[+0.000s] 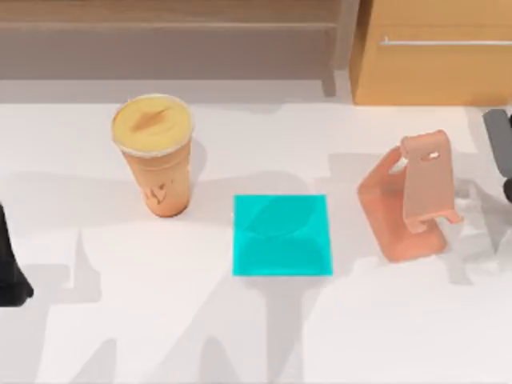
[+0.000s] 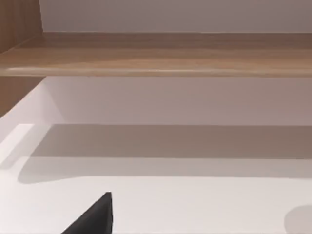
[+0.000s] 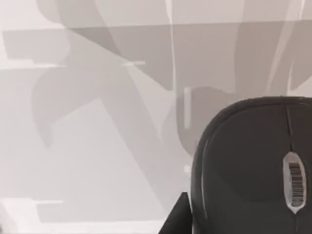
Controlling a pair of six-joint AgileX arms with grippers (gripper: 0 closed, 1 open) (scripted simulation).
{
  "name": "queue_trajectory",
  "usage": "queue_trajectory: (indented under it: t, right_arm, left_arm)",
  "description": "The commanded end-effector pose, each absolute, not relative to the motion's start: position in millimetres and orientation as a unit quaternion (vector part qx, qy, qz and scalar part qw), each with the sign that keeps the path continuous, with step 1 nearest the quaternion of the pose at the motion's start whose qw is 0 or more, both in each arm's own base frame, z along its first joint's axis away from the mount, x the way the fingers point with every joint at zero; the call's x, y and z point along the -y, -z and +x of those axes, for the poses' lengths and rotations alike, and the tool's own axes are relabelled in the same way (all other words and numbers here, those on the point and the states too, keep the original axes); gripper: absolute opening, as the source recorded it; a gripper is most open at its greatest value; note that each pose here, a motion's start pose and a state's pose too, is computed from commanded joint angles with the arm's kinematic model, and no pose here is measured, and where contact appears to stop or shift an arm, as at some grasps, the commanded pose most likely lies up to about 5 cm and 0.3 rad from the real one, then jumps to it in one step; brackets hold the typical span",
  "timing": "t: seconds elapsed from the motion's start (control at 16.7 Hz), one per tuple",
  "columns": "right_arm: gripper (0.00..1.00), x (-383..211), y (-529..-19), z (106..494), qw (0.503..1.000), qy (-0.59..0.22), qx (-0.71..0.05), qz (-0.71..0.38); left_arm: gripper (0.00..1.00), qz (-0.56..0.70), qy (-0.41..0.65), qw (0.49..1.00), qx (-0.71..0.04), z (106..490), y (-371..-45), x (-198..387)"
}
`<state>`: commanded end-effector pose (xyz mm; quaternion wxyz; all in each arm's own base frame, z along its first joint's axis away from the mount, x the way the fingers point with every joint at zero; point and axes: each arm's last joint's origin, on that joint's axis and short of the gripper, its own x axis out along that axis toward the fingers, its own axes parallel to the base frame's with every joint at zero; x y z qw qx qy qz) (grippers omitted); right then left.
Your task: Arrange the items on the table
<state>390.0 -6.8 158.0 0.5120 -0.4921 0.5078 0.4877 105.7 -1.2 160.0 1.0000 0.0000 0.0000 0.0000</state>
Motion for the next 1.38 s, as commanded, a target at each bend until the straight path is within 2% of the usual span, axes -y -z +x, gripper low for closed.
queue_trajectory:
  t: [0.3,0.78,1.02,1.38]
  right_arm:
    - [0.0,6.6,-209.4,385.3,0.509,-0.49,-0.511,-0.489]
    - [0.0,4.5,-218.3,388.1,0.521,-0.478,-0.512,-0.488]
    - [0.0,-9.1,-246.0,405.2,0.583,-0.414,-0.511,-0.477]
    - [0.0,-67.5,-290.4,430.1,0.719,-0.294,-0.501,-0.382]
  left_arm:
    - [1.0,0.0,0.0,1.0,0.0,105.7,-160.0,1.2]
    - [1.0,0.0,0.0,1.0,0.0,105.7,-160.0,1.2]
    - [1.0,0.0,0.0,1.0,0.0,105.7,-160.0,1.2]
    - [1.0,0.0,0.0,1.0,0.0,105.7,-160.0,1.2]
